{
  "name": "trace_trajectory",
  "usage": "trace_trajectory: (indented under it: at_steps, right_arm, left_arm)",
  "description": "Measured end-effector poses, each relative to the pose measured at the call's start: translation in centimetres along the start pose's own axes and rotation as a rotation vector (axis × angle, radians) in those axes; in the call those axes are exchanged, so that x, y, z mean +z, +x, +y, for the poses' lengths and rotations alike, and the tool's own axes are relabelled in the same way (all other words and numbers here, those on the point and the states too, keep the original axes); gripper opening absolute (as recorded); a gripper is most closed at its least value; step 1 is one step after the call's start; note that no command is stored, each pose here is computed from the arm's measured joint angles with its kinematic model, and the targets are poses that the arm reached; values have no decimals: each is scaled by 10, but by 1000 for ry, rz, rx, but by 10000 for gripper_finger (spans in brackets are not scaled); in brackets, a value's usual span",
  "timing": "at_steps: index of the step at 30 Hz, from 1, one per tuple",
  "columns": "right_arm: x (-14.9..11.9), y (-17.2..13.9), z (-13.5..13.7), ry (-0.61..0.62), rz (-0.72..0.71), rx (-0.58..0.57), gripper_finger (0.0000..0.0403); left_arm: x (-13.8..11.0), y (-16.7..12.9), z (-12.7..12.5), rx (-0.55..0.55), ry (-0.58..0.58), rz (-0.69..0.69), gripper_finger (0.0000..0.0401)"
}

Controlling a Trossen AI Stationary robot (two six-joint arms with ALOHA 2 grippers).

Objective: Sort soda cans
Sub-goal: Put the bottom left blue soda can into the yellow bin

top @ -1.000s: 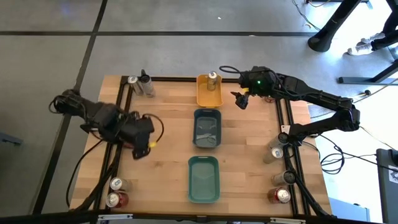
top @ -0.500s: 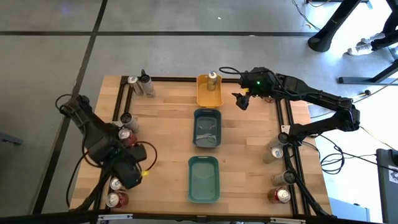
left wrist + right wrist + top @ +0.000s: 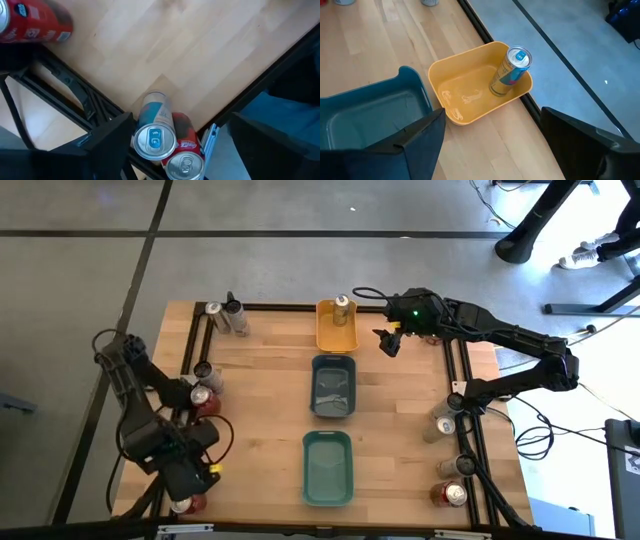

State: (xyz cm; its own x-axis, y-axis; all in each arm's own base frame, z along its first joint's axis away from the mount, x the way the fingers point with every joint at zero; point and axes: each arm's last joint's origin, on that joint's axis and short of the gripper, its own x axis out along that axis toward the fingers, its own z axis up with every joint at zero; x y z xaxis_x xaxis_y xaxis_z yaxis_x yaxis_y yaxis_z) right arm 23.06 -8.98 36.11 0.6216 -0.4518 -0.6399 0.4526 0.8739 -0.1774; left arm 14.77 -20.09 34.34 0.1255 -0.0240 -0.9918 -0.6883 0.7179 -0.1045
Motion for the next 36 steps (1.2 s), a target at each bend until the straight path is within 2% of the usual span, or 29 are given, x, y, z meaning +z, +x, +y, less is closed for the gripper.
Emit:
trace_trajectory:
  at_steps: [6, 13, 22, 36]
  right_arm:
    - [0, 0, 0, 0, -1, 0, 325]
    - [0, 0, 0, 0, 0, 0, 325]
    - [0, 0, 0, 3, -1, 0, 325]
    - [0, 0, 0, 4, -4, 0, 325]
  left_arm:
    - [-8, 14, -10, 60, 49, -5, 325]
    - [-22, 21, -14, 97, -11, 44, 322]
    - [-51, 19, -3, 114, -115, 33, 322]
    - [-58, 53, 6, 97, -91, 37, 320]
